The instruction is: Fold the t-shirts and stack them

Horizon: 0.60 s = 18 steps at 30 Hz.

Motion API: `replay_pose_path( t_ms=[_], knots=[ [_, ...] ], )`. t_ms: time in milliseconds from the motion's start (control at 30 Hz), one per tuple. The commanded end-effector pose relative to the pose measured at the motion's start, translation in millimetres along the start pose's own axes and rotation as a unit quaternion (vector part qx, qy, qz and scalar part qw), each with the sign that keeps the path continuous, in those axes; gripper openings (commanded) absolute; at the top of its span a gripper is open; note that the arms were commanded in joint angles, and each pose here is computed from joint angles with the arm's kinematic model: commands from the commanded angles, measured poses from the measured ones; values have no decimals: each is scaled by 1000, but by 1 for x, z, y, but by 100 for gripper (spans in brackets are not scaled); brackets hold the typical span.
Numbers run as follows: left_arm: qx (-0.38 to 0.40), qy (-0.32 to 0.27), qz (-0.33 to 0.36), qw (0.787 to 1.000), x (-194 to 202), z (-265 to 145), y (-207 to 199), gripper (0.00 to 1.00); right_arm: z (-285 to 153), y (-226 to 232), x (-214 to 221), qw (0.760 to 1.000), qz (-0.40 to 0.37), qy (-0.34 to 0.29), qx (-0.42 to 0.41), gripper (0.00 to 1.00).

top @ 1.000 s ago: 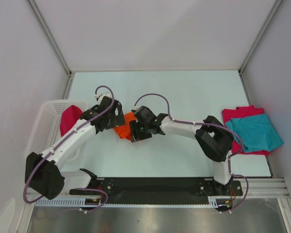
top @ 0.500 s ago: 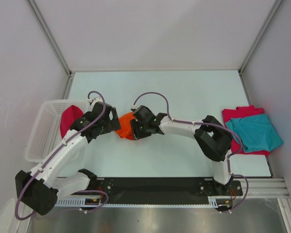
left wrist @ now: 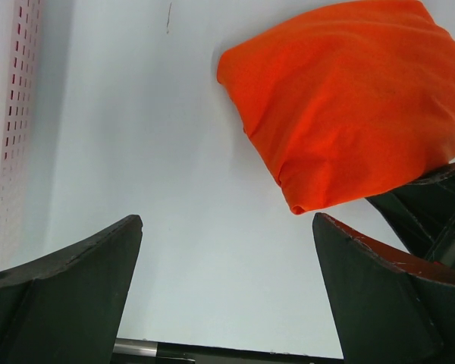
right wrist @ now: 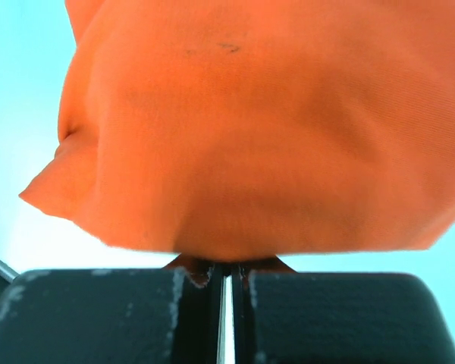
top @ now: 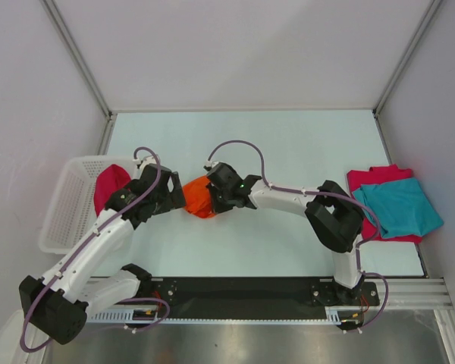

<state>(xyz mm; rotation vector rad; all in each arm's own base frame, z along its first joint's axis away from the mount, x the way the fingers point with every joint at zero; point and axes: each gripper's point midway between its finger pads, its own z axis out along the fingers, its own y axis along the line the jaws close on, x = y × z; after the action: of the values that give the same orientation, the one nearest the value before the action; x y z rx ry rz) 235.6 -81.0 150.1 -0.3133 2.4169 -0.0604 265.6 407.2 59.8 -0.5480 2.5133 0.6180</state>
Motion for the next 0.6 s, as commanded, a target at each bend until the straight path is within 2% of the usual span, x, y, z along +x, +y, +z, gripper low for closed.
replay_pose_path(
  t_ms=[0, 167, 333, 567],
  knots=[
    [10, -1, 7, 1000, 0, 4, -5, 99, -40, 12, -48, 996, -12, -93, 5, 0],
    [26, 9, 11, 1000, 6, 9, -11, 100, -77, 9, -81, 987, -27, -152, 41, 0],
    [34, 9, 13, 999, 9, 13, -13, 99, -133, 5, -132, 970, -51, -215, 98, 0],
    [54, 6, 10, 998, 6, 16, -23, 99, -224, 30, -171, 948, -47, -301, 94, 0]
  ],
)
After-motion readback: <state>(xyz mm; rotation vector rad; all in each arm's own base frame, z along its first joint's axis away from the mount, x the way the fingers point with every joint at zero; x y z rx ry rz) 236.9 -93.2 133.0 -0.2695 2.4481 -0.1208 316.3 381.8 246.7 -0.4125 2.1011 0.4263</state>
